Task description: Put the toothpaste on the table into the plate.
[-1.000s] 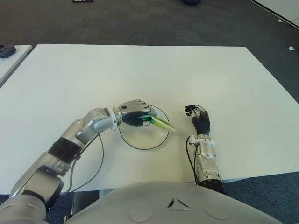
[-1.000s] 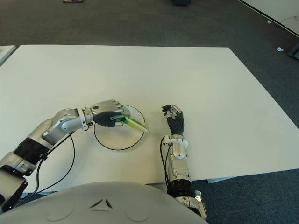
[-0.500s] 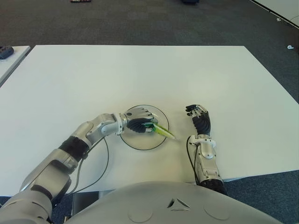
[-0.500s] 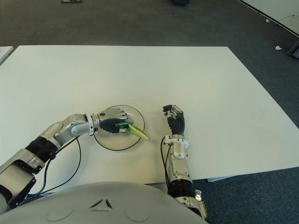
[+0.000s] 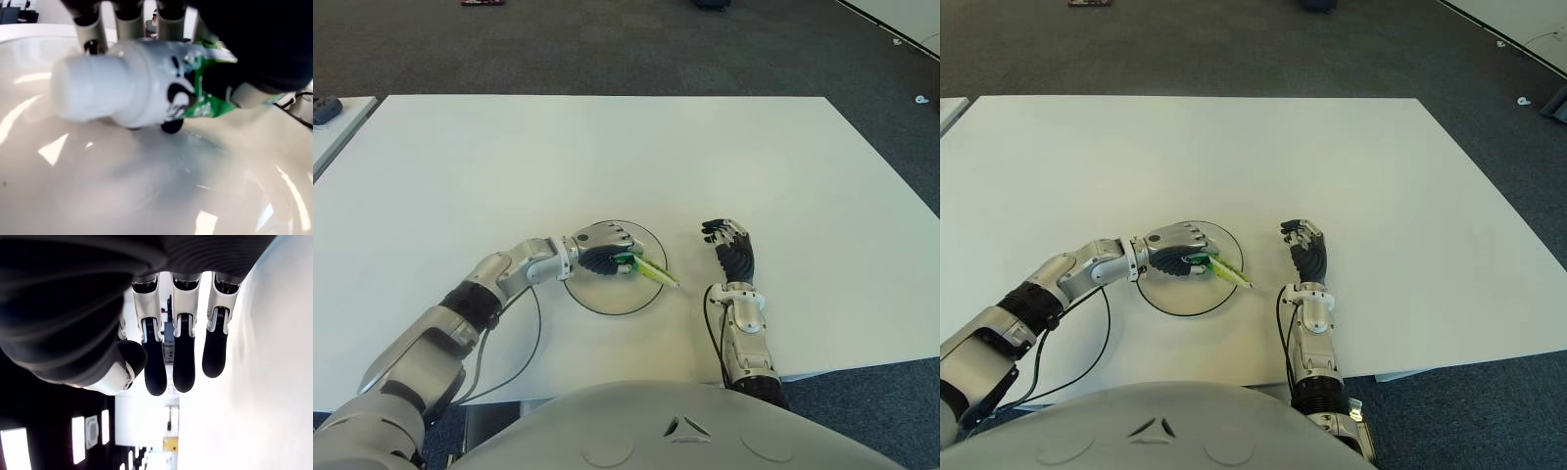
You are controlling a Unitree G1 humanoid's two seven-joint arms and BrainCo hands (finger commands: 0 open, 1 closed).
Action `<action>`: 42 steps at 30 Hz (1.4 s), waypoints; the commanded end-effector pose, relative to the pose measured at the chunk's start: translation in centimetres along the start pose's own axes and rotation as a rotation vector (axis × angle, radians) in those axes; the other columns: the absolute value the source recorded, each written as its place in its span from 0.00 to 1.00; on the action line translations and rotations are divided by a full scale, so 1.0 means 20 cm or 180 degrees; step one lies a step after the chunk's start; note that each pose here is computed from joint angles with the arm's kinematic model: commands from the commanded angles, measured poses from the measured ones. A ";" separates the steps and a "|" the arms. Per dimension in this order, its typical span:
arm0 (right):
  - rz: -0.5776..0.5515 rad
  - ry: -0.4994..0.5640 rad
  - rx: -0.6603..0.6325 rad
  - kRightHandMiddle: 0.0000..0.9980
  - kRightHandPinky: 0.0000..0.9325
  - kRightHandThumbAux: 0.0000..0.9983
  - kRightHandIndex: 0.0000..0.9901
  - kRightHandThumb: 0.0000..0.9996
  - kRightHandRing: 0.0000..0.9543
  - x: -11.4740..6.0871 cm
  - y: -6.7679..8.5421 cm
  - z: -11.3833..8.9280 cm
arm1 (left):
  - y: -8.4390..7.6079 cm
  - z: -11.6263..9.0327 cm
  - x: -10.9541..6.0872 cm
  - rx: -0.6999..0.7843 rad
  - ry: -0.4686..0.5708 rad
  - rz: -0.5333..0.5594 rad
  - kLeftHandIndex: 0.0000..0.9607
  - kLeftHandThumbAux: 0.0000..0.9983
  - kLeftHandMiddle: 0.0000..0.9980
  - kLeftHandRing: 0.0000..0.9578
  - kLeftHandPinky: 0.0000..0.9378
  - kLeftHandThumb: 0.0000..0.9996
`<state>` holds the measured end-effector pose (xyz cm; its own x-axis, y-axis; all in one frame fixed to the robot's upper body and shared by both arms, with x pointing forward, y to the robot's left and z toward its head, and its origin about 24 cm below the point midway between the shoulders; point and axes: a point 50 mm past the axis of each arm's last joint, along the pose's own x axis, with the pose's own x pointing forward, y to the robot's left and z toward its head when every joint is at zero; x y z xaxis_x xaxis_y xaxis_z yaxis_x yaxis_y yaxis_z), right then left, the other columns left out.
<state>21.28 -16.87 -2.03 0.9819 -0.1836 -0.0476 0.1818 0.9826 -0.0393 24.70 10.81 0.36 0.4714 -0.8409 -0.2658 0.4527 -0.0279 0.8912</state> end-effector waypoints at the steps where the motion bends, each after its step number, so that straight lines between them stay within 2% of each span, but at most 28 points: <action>1: -0.0002 0.0072 0.0024 0.44 0.45 0.73 0.43 0.71 0.44 -0.01 0.00 -0.01 | -0.09 -0.04 -0.05 0.0155 0.0174 -0.0252 0.45 0.71 0.75 0.79 0.80 0.70; 6: 0.0007 0.0056 0.0004 0.45 0.45 0.73 0.43 0.71 0.44 -0.01 0.00 -0.01 | -0.06 -0.02 -0.06 0.0404 0.0080 -0.0109 0.45 0.71 0.71 0.75 0.72 0.70; 9: 0.0011 0.0054 -0.0004 0.45 0.45 0.73 0.43 0.71 0.44 -0.01 0.00 -0.01 | -0.04 -0.01 -0.08 0.0466 0.0056 -0.0003 0.44 0.71 0.65 0.65 0.63 0.70; 14: 0.0012 0.0061 -0.0014 0.44 0.44 0.73 0.43 0.71 0.44 -0.01 0.00 -0.01 | 0.00 0.00 -0.10 0.0558 0.0004 0.0250 0.44 0.71 0.58 0.59 0.56 0.69; 15: 0.0012 0.0061 -0.0015 0.44 0.44 0.73 0.43 0.71 0.44 0.00 0.00 -0.01 | 0.01 0.00 -0.10 0.0569 0.0007 0.0273 0.40 0.64 0.51 0.52 0.51 0.55; 16: 0.0012 0.0062 -0.0016 0.44 0.44 0.73 0.43 0.71 0.43 0.00 0.00 -0.01 | 0.01 0.00 -0.10 0.0597 0.0016 0.0293 0.37 0.60 0.47 0.48 0.47 0.45; 19: 0.0013 0.0066 -0.0018 0.44 0.44 0.73 0.43 0.71 0.43 0.00 0.00 -0.01 | 0.02 0.00 -0.10 0.0659 0.0036 0.0324 0.26 0.51 0.33 0.36 0.36 0.31; 22: 0.0014 0.0070 -0.0011 0.45 0.45 0.73 0.43 0.71 0.44 0.00 0.00 -0.01 | 0.04 0.00 -0.09 0.0751 0.0077 0.0360 0.17 0.46 0.24 0.27 0.28 0.25; 30: 0.0003 0.0077 0.0023 0.45 0.45 0.73 0.43 0.71 0.44 0.00 0.00 -0.02 | 0.10 0.01 -0.12 0.0972 0.0111 0.0445 0.03 0.41 0.07 0.08 0.08 0.17; 35: 0.0011 0.0072 0.0032 0.45 0.45 0.73 0.43 0.71 0.44 0.01 0.00 -0.02 | 0.10 0.01 -0.12 0.0989 0.0126 0.0467 0.00 0.39 0.02 0.02 0.02 0.14; 42: 0.0018 0.0062 0.0009 0.45 0.45 0.73 0.43 0.71 0.44 0.01 0.01 -0.01 | 0.12 0.01 -0.13 0.0976 0.0127 0.0500 0.00 0.36 0.00 0.00 0.00 0.13</action>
<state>21.29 -16.92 -2.16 0.9816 -0.1833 -0.0539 0.1813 0.9826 -0.0392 24.41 12.35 3.32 0.5377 -0.8358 -0.1112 0.1204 -0.0545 0.9912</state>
